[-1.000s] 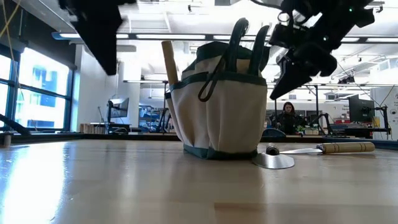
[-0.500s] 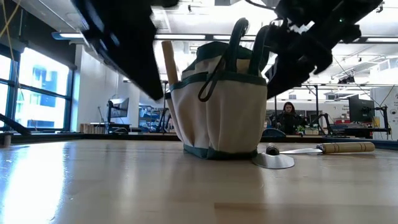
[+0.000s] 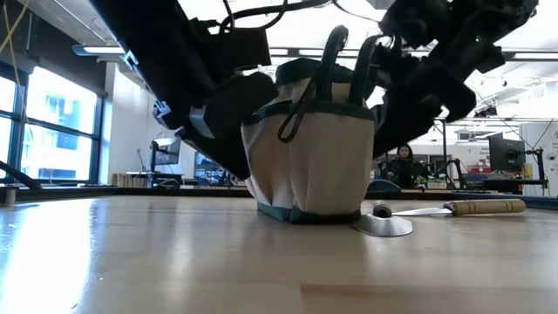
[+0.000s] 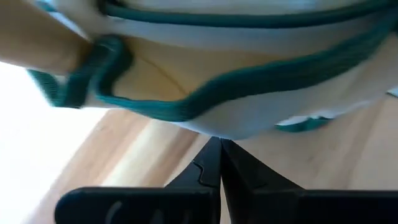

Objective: Pick & Place Garden tools in Gardening bag
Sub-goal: Adjust the green gardening bag

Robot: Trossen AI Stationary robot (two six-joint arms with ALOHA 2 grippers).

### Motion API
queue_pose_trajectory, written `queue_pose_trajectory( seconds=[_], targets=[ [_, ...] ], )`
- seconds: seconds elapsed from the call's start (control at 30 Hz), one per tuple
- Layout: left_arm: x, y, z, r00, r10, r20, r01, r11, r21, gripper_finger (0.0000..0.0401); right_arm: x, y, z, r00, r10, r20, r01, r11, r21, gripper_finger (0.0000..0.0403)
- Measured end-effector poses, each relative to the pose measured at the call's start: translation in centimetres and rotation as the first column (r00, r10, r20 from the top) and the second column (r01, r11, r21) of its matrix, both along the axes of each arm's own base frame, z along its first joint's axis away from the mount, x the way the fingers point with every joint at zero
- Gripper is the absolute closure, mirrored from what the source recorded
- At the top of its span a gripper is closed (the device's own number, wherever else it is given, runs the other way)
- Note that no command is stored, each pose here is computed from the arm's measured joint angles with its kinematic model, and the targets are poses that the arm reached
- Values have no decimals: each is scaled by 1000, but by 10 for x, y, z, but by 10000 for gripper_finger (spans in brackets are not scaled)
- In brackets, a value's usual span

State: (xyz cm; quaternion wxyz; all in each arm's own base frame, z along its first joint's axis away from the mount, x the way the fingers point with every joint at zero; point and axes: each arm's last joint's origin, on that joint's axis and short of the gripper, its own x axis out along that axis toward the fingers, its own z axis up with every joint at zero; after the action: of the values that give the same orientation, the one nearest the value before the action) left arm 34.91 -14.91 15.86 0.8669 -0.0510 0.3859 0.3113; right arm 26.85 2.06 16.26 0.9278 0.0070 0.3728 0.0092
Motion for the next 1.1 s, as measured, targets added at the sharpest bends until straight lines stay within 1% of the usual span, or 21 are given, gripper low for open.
queue_pose_trajectory(
  seconds=[0.07,0.17,0.3,0.57,0.83,1.03,1.1],
  targets=[
    [-3,3,3,1000,9,-19,-9,1000,22,401,2,5,3,999,32,38,-33,999,24,399],
    [-3,9,6,999,32,-12,-31,998,52,401,4,12,6,995,66,79,-71,995,63,399],
    [-1,18,16,998,64,27,-66,995,80,401,3,20,6,992,97,83,-102,993,65,399],
    [5,43,22,997,80,-6,-79,991,109,401,1,40,8,979,176,103,-187,976,113,400],
    [10,71,22,991,107,-74,-98,988,122,401,1,43,9,973,200,112,-213,970,117,400],
    [4,87,35,985,132,-109,-118,985,125,401,2,44,11,966,216,139,-234,964,128,399],
    [2,91,43,986,142,-88,-130,982,135,401,3,44,12,963,222,153,-243,961,133,399]
  ],
)
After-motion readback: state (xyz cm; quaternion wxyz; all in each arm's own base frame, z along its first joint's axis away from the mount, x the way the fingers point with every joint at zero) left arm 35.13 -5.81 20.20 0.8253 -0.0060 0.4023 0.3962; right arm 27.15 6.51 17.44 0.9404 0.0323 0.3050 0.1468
